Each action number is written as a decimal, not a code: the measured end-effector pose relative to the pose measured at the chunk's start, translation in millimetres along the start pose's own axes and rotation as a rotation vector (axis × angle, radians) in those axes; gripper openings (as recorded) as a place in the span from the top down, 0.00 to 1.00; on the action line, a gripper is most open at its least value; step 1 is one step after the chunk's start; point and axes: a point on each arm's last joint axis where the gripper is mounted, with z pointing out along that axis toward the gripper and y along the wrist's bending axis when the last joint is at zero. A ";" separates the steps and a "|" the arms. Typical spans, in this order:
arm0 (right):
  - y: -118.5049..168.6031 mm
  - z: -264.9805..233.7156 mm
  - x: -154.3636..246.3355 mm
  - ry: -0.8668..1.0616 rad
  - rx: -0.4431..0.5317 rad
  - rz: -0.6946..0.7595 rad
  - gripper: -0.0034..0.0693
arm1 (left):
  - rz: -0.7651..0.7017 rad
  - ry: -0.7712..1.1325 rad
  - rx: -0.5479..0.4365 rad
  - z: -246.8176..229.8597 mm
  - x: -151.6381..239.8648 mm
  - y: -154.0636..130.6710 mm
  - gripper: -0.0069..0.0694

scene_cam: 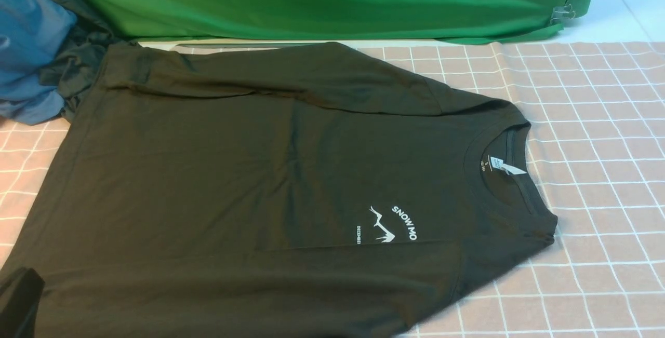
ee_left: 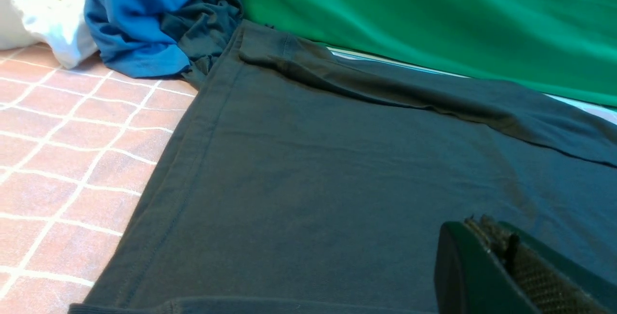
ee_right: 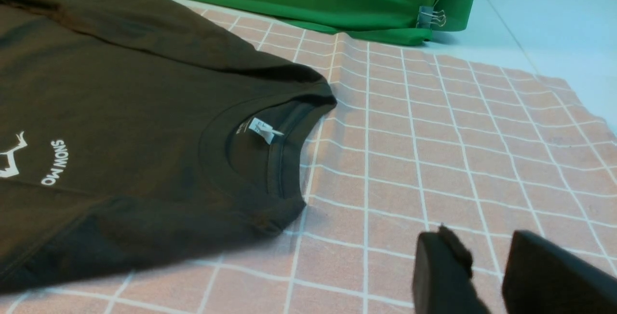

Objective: Fold a long-sleeved shirt over a pink coffee tablecloth.
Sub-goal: 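Reach out and grasp the dark shirt lying flat on the table, then grab the side of the black shirt and fold it inward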

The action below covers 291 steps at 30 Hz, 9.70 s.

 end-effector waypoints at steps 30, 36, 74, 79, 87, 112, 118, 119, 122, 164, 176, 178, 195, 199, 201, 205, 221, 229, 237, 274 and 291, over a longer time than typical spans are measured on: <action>0.0 0.0 0.0 0.000 0.000 0.000 0.62 | -0.003 -0.114 0.019 -0.6 -10.4 -1.7 0.89; 0.0 0.0 0.0 0.000 0.000 0.000 0.62 | -0.198 -0.147 0.046 -1.1 -13.6 -2.8 0.89; -6.2 -12.5 -57.5 -0.300 -0.082 0.691 0.81 | -0.122 0.984 -0.056 111.7 -147.9 -33.4 0.89; -0.4 -14.7 -102.3 0.096 -0.155 0.412 0.90 | -0.070 1.125 -0.105 142.8 -122.9 -25.7 0.89; 25.7 35.5 -134.8 0.688 -0.392 0.087 0.90 | 0.000 1.171 -0.167 169.1 -103.3 -15.7 0.86; 90.7 70.1 -135.2 0.616 -0.706 -0.129 0.90 | 0.314 1.376 -0.234 233.3 -18.0 15.7 0.12; 90.7 70.2 -135.3 0.609 -0.711 -0.144 0.90 | 0.313 1.389 -0.226 239.0 -7.4 16.5 0.14; 90.7 70.2 -135.3 0.608 -0.711 -0.145 0.90 | 0.313 1.394 -0.227 238.7 -7.0 16.7 0.14; 90.7 70.2 -135.4 0.606 -0.712 -0.148 0.90 | 0.309 1.400 -0.227 238.7 -6.4 16.5 0.17; 334.2 211.2 -223.4 0.594 -1.195 -0.679 0.82 | -0.352 0.176 0.004 -33.3 -214.4 -36.2 0.89; 370.3 214.4 -209.3 0.534 -1.221 -0.678 0.68 | -0.322 -0.002 -0.063 -88.1 -208.2 -24.1 0.89; 375.4 214.0 -208.9 0.510 -1.225 -0.661 0.64 | -0.320 -0.043 -0.069 -98.3 -206.9 -22.3 0.89; 438.6 232.9 -125.2 0.479 -1.261 -0.669 0.36 | -0.252 -0.114 -0.180 -123.6 -190.2 -8.4 0.89; 449.8 237.2 -111.6 0.432 -1.250 -0.666 0.29 | -0.251 -0.083 -0.191 -119.1 -185.0 -7.5 0.89; 453.5 237.7 -105.2 0.432 -1.249 -0.666 0.29 | -0.252 -0.073 -0.195 -118.5 -183.8 -7.2 0.89; 459.3 237.9 -91.1 0.453 -1.255 -0.676 0.29 | -0.251 -0.071 -0.197 -118.5 -183.6 -7.1 0.89; 463.8 243.4 -65.8 0.505 -1.257 -0.697 0.83 | -0.244 -0.044 -0.227 -119.0 -180.8 -4.7 0.89; 456.0 245.9 -80.7 0.493 -1.224 -0.701 0.89 | -0.230 -0.044 -0.232 -119.1 -181.0 -4.3 0.89; 429.9 272.7 -104.5 0.495 -1.135 -0.606 0.89 | -0.222 -0.045 -0.237 -119.2 -181.1 -3.8 0.89; 459.7 276.5 -89.8 0.440 -1.127 -0.410 0.20 | -0.185 -0.029 -0.260 -119.7 -179.9 -2.0 0.89; 473.0 273.8 -60.0 0.457 -1.160 -0.452 0.74 | -0.186 0.012 -0.277 -120.0 -176.0 -0.8 0.89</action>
